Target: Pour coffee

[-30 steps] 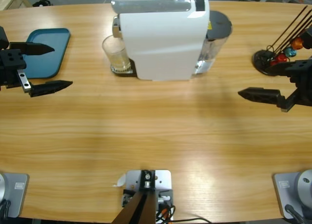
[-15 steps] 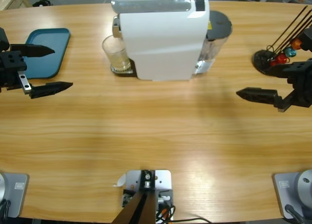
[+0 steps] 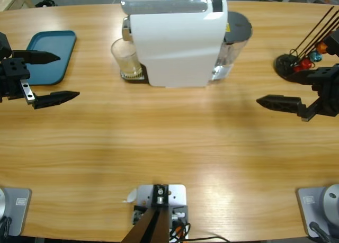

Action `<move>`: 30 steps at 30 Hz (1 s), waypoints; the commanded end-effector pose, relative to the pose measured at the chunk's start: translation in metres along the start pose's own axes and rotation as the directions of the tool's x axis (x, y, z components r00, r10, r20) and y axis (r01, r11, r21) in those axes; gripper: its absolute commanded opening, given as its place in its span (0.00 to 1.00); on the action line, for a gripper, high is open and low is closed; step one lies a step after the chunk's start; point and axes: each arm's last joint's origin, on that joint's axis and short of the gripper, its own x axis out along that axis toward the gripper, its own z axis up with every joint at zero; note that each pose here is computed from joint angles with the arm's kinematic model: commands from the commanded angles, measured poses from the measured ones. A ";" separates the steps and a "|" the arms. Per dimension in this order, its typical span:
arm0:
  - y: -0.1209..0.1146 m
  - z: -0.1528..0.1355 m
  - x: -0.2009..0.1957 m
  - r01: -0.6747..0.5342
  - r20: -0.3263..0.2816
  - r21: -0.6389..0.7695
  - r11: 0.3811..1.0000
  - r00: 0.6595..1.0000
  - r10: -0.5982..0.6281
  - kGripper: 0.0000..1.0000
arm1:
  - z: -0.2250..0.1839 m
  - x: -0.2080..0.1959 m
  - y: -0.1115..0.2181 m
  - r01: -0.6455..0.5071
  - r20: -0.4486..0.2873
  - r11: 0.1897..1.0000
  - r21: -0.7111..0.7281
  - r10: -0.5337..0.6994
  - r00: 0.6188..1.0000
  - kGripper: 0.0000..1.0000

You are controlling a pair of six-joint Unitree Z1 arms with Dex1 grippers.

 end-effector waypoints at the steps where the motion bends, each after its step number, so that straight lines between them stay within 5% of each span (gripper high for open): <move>1: -0.004 -0.005 0.006 0.035 0.018 0.006 0.999 0.999 -0.035 1.00 | -0.009 0.010 0.002 -0.013 -0.043 1.000 0.002 0.013 0.999 1.00; 30: 0.060 -0.003 0.094 0.205 0.092 0.058 0.977 0.973 -0.210 1.00 | 0.002 0.020 -0.002 0.058 -0.087 0.998 0.007 -0.057 0.995 1.00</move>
